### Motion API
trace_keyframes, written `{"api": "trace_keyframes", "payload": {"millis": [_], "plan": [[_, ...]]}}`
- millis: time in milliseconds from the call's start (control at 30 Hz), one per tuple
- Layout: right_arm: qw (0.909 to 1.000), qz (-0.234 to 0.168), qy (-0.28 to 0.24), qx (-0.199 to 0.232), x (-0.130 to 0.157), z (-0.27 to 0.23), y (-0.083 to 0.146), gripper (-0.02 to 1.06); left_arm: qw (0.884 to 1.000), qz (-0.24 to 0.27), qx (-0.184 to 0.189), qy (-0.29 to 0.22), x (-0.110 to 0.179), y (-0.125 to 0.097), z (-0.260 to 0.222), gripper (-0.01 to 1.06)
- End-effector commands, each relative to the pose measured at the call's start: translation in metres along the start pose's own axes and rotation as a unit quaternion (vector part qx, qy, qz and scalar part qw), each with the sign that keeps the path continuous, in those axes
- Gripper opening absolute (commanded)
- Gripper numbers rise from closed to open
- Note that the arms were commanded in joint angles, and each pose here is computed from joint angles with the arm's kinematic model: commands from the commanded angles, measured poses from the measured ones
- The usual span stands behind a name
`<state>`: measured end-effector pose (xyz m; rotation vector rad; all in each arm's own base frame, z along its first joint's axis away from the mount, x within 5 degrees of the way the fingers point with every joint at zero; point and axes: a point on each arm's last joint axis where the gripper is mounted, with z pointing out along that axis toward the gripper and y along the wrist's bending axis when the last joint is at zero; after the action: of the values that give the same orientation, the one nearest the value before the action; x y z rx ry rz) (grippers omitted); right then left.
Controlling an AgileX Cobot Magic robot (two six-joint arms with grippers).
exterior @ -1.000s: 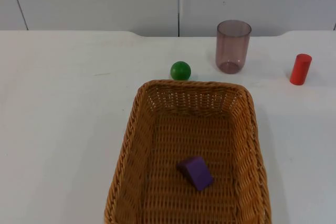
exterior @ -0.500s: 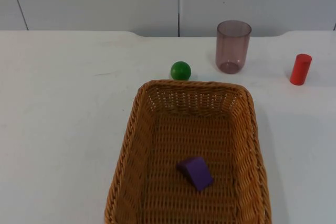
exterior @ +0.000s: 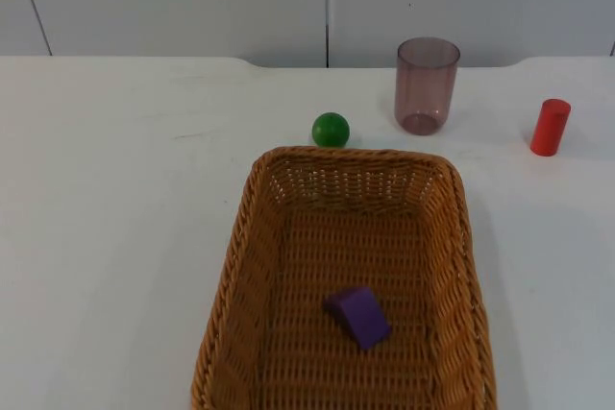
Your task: Pick up the basket with the left hand and place the triangular block into the basket with the right hand.
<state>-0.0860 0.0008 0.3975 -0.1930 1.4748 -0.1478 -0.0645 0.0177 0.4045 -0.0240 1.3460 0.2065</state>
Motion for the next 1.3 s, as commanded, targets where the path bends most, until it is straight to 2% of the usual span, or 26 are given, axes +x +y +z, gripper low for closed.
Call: {"api": "trace_keyframes", "payload": {"millis": [0, 100, 267, 433, 533, 600, 633, 700, 733, 833, 933, 1067, 1267], "plan": [[1.0000, 0.002, 0.002, 0.006, -0.002, -0.004, 0.000, 1.04, 1.000, -0.006, 0.010, 0.003, 0.003, -0.002, -0.006, 1.05], [0.9999, 0.006, 0.007, 0.005, -0.002, -0.004, 0.000, 1.04, 1.000, -0.016, 0.020, 0.003, 0.003, -0.004, -0.006, 1.05], [0.9997, 0.021, 0.010, 0.001, -0.001, -0.004, 0.000, 1.04, 0.996, -0.030, 0.067, 0.050, 0.014, -0.013, -0.004, 1.05], [0.9989, 0.042, 0.018, 0.011, 0.001, -0.004, -0.001, 1.04, 0.995, -0.020, 0.080, 0.050, 0.014, -0.016, -0.005, 1.05], [0.9980, 0.032, 0.054, 0.004, 0.011, 0.002, 0.001, 1.04, 0.995, -0.015, 0.076, 0.056, 0.015, -0.015, -0.004, 1.05], [0.9931, 0.024, 0.115, -0.011, 0.030, 0.013, 0.004, 1.04, 0.994, -0.014, 0.077, 0.074, 0.021, -0.016, -0.002, 1.05], [0.9904, 0.033, 0.133, -0.021, 0.037, 0.018, 0.006, 1.04, 0.993, -0.016, 0.080, 0.088, 0.026, -0.017, -0.001, 1.05], [0.9883, 0.043, 0.145, -0.024, 0.043, 0.023, 0.008, 1.04, 0.991, -0.016, 0.083, 0.104, 0.031, -0.019, 0.001, 1.05], [0.9852, 0.054, 0.161, -0.024, 0.051, 0.029, 0.009, 1.04, 0.989, -0.014, 0.085, 0.120, 0.038, -0.020, 0.004, 1.05], [0.9758, 0.053, 0.210, -0.028, 0.075, 0.043, 0.013, 1.04, 0.982, -0.016, 0.089, 0.165, 0.057, -0.024, 0.011, 1.05], [0.9706, 0.062, 0.229, -0.042, 0.089, 0.052, 0.019, 1.04, 0.978, -0.025, 0.089, 0.190, 0.068, -0.026, 0.016, 1.05], [0.9683, 0.064, 0.238, -0.044, 0.103, 0.063, 0.022, 1.04, 0.972, -0.022, 0.091, 0.218, 0.084, -0.030, 0.021, 1.05], [0.9582, 0.070, 0.274, -0.046, 0.121, 0.068, 0.025, 1.04, 0.955, -0.034, 0.091, 0.279, 0.114, -0.035, 0.028, 1.05]]}}
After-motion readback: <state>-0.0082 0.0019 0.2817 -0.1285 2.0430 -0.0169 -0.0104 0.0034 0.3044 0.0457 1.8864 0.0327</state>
